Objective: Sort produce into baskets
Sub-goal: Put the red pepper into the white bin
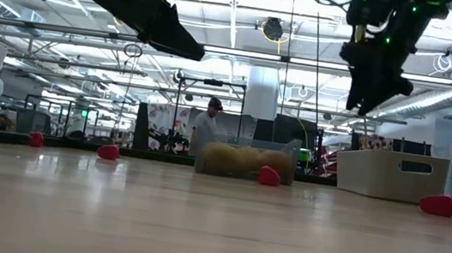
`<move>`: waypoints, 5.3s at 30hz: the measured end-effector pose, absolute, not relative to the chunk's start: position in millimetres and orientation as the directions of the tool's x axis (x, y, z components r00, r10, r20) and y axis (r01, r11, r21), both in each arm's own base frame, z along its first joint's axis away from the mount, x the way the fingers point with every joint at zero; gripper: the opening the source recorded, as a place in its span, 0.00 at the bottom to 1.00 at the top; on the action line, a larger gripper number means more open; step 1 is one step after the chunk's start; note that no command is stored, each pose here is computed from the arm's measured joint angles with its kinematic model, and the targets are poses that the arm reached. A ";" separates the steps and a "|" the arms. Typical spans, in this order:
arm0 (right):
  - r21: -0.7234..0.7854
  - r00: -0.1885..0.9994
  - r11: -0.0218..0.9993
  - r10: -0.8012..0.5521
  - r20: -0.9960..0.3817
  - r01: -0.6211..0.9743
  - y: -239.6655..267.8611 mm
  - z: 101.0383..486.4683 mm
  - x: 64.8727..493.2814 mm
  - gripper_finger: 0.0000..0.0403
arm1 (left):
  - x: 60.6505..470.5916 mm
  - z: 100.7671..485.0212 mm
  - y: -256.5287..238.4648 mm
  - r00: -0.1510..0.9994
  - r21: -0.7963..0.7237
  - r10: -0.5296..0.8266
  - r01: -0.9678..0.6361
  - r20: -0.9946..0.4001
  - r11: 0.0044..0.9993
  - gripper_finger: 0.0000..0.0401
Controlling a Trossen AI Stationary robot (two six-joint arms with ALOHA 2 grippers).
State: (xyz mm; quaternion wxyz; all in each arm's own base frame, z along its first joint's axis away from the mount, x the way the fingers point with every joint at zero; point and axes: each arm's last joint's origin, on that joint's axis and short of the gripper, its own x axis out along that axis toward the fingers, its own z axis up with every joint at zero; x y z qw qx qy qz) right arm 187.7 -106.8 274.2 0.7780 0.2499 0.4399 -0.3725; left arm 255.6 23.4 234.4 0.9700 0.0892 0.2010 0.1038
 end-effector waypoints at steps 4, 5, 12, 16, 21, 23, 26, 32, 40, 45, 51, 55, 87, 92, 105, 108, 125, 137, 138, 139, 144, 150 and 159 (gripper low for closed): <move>0.166 0.404 0.647 -0.238 -0.883 0.744 -86.6 273.8 197.3 0.50 | 255.6 234.4 23.4 0.898 0.214 0.237 -0.166 -0.371 0.963 0.61; 0.187 0.413 0.657 -0.206 -0.887 0.730 -79.7 272.1 199.6 0.50 | 255.6 234.3 23.4 0.898 0.214 0.237 -0.166 -0.372 0.963 0.61; 0.269 0.419 0.716 -0.037 -0.907 0.644 -21.0 259.5 210.3 0.50 | 255.7 234.1 23.4 0.897 0.194 0.237 -0.174 -0.372 0.965 0.61; 0.273 0.404 0.741 0.003 -0.915 0.613 9.1 253.3 209.5 0.50 | 255.7 234.2 23.4 0.898 0.190 0.237 -0.176 -0.372 0.966 0.61; 0.219 0.374 0.758 -0.035 -0.927 0.615 38.4 240.9 201.5 0.50 | 264.4 232.1 21.1 0.932 0.109 0.141 -0.110 -0.334 0.988 0.61; 0.195 0.369 0.762 -0.061 -0.927 0.618 48.1 235.6 197.4 0.50 | 274.1 227.5 17.9 0.951 0.086 0.082 -0.059 -0.298 0.995 0.61; 0.174 0.375 0.764 -0.095 -0.922 0.622 60.0 228.8 192.0 0.50 | 290.9 211.8 11.9 0.961 0.083 0.043 -0.021 -0.272 0.996 0.61; 0.184 0.414 0.776 -0.109 -0.904 0.604 75.3 222.9 187.2 0.50 | 334.4 182.5 3.9 0.951 0.122 0.013 0.026 -0.308 0.992 0.61; 0.174 0.478 0.804 -0.151 -0.865 0.568 85.1 225.0 186.2 0.50 | 397.3 150.8 8.9 0.858 0.278 0.121 0.025 -0.499 0.960 0.61; 0.169 0.506 0.821 -0.162 -0.847 0.545 89.9 226.1 185.4 0.50 | 418.6 141.1 20.4 0.755 0.326 0.204 0.014 -0.623 0.945 0.61; 0.145 0.508 0.851 -0.157 -0.847 0.504 92.5 226.0 184.1 0.50 | 422.1 136.9 29.1 0.743 0.328 0.215 0.006 -0.633 0.945 0.61; 0.136 0.509 0.859 -0.159 -0.846 0.494 92.3 226.1 184.1 0.50 | 421.8 137.0 36.3 0.748 0.293 0.191 0.005 -0.635 0.956 0.61; 0.148 0.525 0.864 -0.150 -0.838 0.482 93.2 227.0 185.9 0.50 | 426.6 105.6 50.5 0.739 0.230 0.166 -0.015 -0.653 0.973 0.61; 0.159 0.534 0.863 -0.144 -0.833 0.480 93.7 227.4 186.8 0.50 | 426.3 105.2 50.3 0.736 0.230 0.165 -0.013 -0.657 0.973 0.60; 0.176 0.546 0.859 -0.137 -0.826 0.481 94.4 228.1 188.0 0.50 | 425.5 104.3 49.7 0.727 0.233 0.162 -0.003 -0.667 0.973 0.31; 0.199 0.555 0.846 -0.132 -0.821 0.495 94.9 228.6 188.9 0.50 | 425.5 104.3 49.7 0.727 0.233 0.162 -0.003 -0.667 0.973 0.26; 0.236 0.576 0.814 -0.142 -0.805 0.531 95.2 229.8 190.7 0.50 | 423.9 124.6 34.3 0.753 0.214 0.116 0.033 -0.648 0.976 0.24; 0.270 0.621 0.805 -0.150 -0.769 0.528 96.5 232.6 194.7 0.50 | 422.0 165.7 1.4 0.825 0.228 0.055 0.090 -0.562 0.970 0.24; 0.276 0.625 0.802 -0.148 -0.767 0.529 96.7 232.9 195.1 0.50 | 421.5 167.0 -1.6 0.826 0.228 0.049 0.097 -0.561 0.969 0.24; 0.283 0.628 0.799 -0.146 -0.764 0.531 96.9 233.1 195.4 0.50 | 421.0 168.4 -4.8 0.827 0.228 0.043 0.104 -0.561 0.968 0.24; 0.329 0.653 0.781 -0.129 -0.747 0.531 98.6 235.1 198.0 0.50 | 419.6 176.3 -17.8 0.839 0.230 0.017 0.129 -0.543 0.965 0.24; 0.355 0.661 0.765 -0.122 -0.741 0.538 99.2 235.8 198.9 0.50 | 417.3 182.9 -29.8 0.844 0.232 -0.005 0.153 -0.536 0.961 0.24; 0.368 0.671 0.762 -0.116 -0.733 0.533 99.8 236.5 200.1 0.50 | 409.1 203.8 -38.0 0.855 0.237 -0.019 0.165 -0.518 0.958 0.24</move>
